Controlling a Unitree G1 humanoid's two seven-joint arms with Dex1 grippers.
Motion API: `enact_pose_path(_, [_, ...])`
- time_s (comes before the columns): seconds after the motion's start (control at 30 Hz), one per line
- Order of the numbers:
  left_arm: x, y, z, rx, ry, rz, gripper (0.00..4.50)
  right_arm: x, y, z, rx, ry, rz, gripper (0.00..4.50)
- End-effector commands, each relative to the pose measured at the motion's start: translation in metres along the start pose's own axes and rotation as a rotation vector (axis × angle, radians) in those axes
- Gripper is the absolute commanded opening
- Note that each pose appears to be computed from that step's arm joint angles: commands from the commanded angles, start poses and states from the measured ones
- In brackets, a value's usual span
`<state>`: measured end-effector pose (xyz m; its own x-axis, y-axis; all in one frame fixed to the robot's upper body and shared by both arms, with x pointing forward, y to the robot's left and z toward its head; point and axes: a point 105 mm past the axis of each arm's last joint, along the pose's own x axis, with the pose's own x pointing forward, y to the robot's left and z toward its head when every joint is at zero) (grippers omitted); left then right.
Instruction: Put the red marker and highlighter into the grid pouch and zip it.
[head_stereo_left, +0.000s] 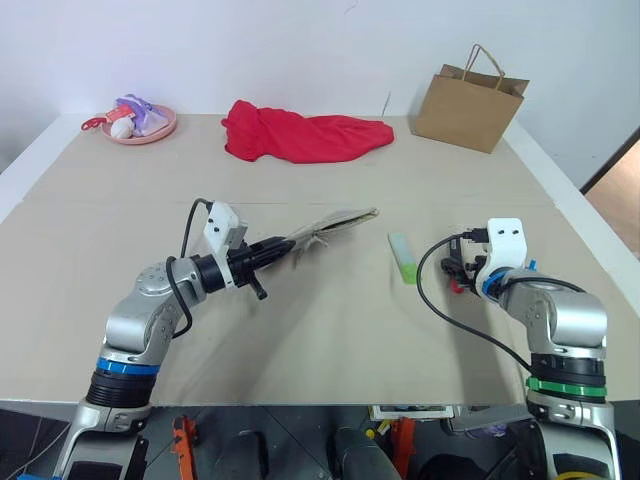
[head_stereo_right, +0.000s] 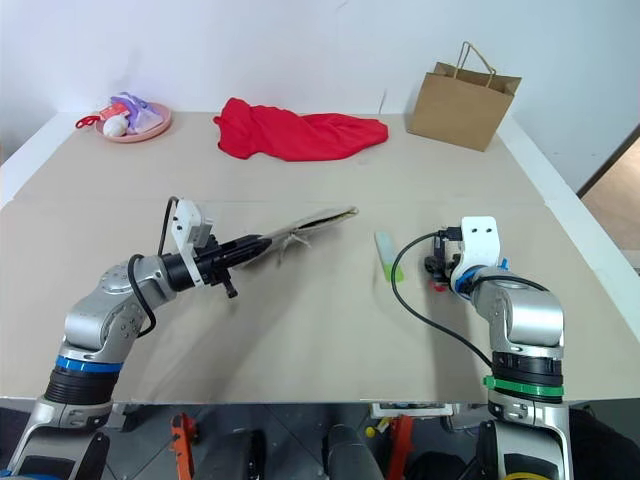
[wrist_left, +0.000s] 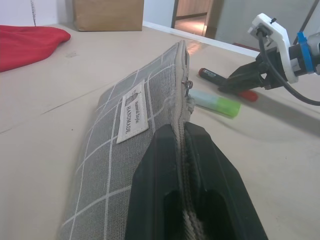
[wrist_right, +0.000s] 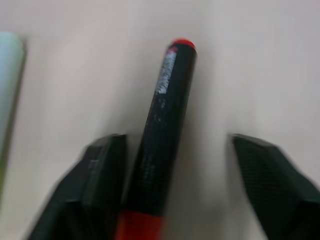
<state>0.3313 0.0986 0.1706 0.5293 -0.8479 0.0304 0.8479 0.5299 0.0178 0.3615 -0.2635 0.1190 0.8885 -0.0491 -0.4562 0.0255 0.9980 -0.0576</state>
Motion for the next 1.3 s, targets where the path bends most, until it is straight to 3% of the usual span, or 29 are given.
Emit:
enact_pose_path(0.03, [-0.002, -0.002, 0.009, 0.034, -0.014, -0.013, 0.0, -0.002, -0.002, 0.004, -0.025, -0.029, -0.012, 2.15])
enact_pose_path(0.07, [-0.002, -0.002, 0.009, 0.034, -0.014, -0.013, 0.0, -0.001, -0.001, 0.002, -0.029, -0.03, -0.008, 1.64])
enact_pose_path(0.17, [-0.002, -0.002, 0.009, 0.034, -0.015, -0.008, 0.0, -0.001, 0.001, 0.0, -0.059, -0.031, -0.004, 0.66])
enact_pose_path(0.23, [-0.002, -0.002, 0.01, 0.031, -0.017, -0.006, 0.0, -0.001, 0.0, 0.002, -0.078, -0.05, -0.009, 0.64])
enact_pose_path(0.3, [-0.002, -0.002, 0.01, 0.022, -0.017, -0.009, 0.0, -0.003, 0.0, 0.02, -0.125, -0.15, -0.017, 0.64])
enact_pose_path(0.4, [-0.002, -0.004, 0.008, 0.013, -0.009, -0.025, 0.0, -0.017, 0.023, 0.062, -0.227, -0.346, 0.118, 0.64])
enact_pose_path(0.5, [0.0, -0.003, 0.009, 0.011, -0.01, -0.027, 0.0, -0.046, 0.055, 0.09, -0.449, -0.519, 0.306, 0.64])
enact_pose_path(0.63, [0.002, -0.004, 0.009, 0.01, -0.013, -0.034, 0.0, -0.077, 0.09, 0.08, -0.826, -0.577, 0.536, 0.64])
enact_pose_path(0.8, [0.003, -0.004, 0.009, 0.009, -0.013, -0.04, 0.0, -0.078, 0.087, 0.074, -1.148, -0.581, 0.543, 0.64])
enact_pose_path(0.97, [0.004, -0.005, 0.009, 0.008, -0.014, -0.048, 0.0, -0.072, 0.086, 0.083, -1.218, -0.628, 0.516, 0.64])
enact_pose_path(1.3, [0.006, -0.007, 0.009, 0.012, -0.011, -0.059, 0.0, -0.066, 0.097, 0.074, -1.294, -0.639, 0.549, 0.64])
